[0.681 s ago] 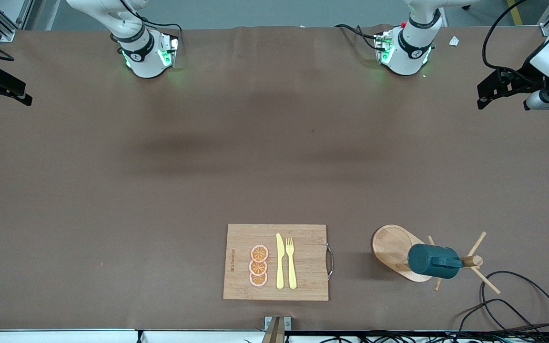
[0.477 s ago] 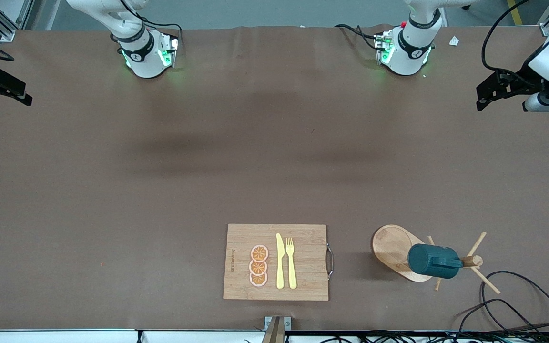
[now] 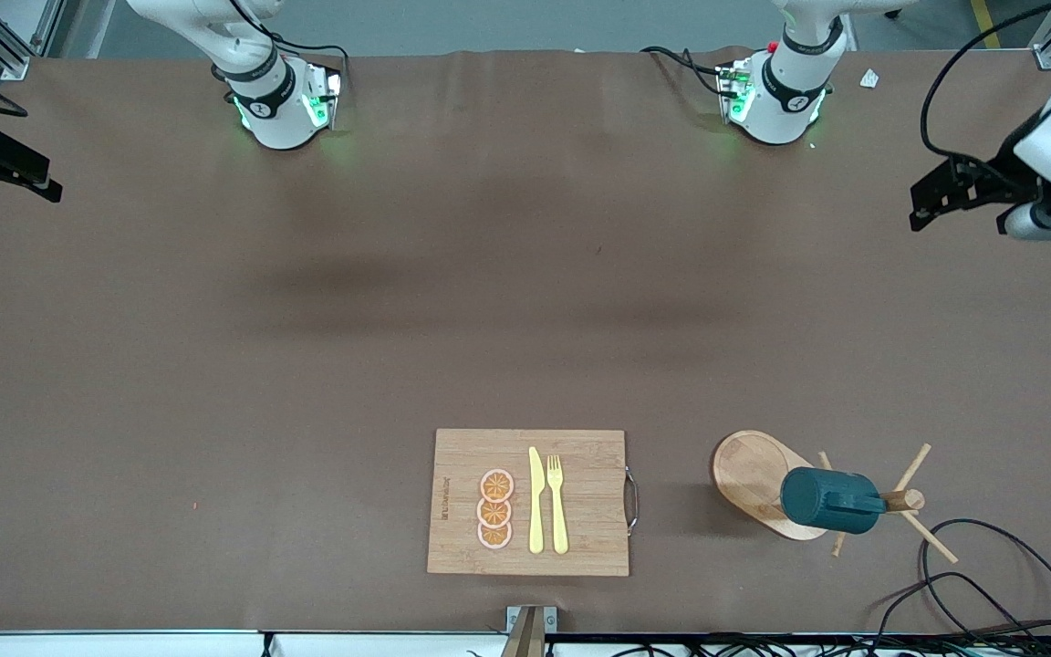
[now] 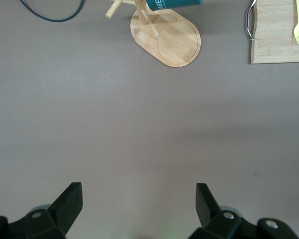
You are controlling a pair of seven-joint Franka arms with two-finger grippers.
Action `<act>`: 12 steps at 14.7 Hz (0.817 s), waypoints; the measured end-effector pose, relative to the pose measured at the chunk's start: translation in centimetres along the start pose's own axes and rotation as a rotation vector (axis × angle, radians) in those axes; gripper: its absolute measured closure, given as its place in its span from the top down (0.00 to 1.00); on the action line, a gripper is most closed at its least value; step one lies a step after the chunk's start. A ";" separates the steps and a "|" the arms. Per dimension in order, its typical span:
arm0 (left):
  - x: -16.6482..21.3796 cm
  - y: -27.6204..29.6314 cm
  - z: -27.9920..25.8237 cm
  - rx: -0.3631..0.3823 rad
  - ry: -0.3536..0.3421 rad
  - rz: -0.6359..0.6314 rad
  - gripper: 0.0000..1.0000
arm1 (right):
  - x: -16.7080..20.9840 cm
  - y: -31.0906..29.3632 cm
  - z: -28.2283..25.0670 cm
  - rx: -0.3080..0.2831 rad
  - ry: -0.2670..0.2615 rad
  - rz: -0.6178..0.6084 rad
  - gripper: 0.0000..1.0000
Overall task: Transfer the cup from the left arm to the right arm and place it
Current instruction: 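Move the left gripper toward the teal mug on the wooden mug tree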
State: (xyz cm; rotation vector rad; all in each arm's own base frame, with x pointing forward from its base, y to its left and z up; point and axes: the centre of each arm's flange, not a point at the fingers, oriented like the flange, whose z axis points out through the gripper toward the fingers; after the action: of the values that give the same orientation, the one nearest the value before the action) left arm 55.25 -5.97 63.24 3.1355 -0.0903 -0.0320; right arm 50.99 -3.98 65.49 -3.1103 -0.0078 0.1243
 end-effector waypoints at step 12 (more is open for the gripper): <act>9.4 -1.9 6.6 -0.081 0.151 -0.373 1.00 | 0.0 0.0 0.0 0.000 -0.001 0.000 1.00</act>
State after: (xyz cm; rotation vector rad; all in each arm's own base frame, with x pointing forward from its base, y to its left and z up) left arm 64.61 -4.69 56.47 3.0117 0.4817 0.1940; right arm 50.98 -3.98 65.46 -3.1101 -0.0078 0.1266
